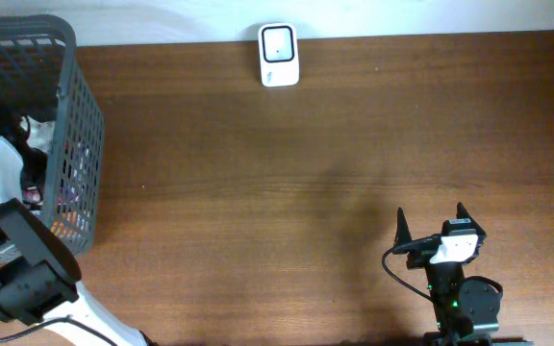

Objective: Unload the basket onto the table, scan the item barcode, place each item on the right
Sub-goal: 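Reach the left gripper into the grey basket and grasp the red-purple pack, then carry the red-purple pack to the table center and release it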

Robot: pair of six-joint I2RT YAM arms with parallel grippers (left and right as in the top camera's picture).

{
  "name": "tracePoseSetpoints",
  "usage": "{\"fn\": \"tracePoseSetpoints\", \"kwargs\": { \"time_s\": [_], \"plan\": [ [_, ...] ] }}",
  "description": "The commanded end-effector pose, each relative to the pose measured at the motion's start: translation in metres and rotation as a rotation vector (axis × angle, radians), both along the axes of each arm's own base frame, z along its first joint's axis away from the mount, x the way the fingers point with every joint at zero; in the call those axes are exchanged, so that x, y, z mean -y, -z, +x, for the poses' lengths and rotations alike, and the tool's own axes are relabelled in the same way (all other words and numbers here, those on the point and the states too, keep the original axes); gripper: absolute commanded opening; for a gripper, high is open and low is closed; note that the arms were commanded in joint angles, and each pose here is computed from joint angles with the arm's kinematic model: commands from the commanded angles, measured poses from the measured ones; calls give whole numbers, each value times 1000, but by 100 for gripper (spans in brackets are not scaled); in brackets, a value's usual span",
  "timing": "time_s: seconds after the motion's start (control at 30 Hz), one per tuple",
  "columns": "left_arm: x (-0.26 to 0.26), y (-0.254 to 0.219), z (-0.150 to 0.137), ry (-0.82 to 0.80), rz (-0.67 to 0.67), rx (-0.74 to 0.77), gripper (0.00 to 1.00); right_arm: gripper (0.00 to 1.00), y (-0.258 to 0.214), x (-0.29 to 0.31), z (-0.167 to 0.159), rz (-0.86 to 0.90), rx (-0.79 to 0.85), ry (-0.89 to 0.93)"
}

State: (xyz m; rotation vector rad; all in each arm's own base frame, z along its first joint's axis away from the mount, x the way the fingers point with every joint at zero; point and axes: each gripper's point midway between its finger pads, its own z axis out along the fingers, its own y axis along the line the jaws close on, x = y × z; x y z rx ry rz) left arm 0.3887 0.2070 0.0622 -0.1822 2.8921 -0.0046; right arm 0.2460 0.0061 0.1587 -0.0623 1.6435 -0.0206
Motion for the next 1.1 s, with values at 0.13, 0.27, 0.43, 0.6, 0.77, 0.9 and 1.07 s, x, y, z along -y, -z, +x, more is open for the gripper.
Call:
{"fn": "tracePoseSetpoints", "kwargs": {
  "time_s": [0.13, 0.27, 0.43, 0.6, 0.77, 0.9, 1.07],
  "plan": [
    [-10, -216, 56, -210, 27, 520, 0, 99, 3, 1, 0, 7, -5, 4],
    [10, -357, 33, -313, 22, 885, 0, 99, 3, 1, 0, 7, -5, 4],
    [107, -436, 13, -150, -452, 1067, 0, 99, 3, 1, 0, 7, -5, 4],
    [226, -428, 25, 135, -646, 954, 0, 99, 3, 1, 0, 7, -5, 4],
    [330, -327, 39, 132, -546, 597, 0, 99, 3, 1, 0, 7, -5, 4],
    [391, -236, 43, 172, -355, 370, 0, 99, 3, 1, 0, 7, -5, 4],
    [450, -129, 43, 258, -221, 154, 0, 99, 3, 1, 0, 7, -5, 4]
  ]
}}
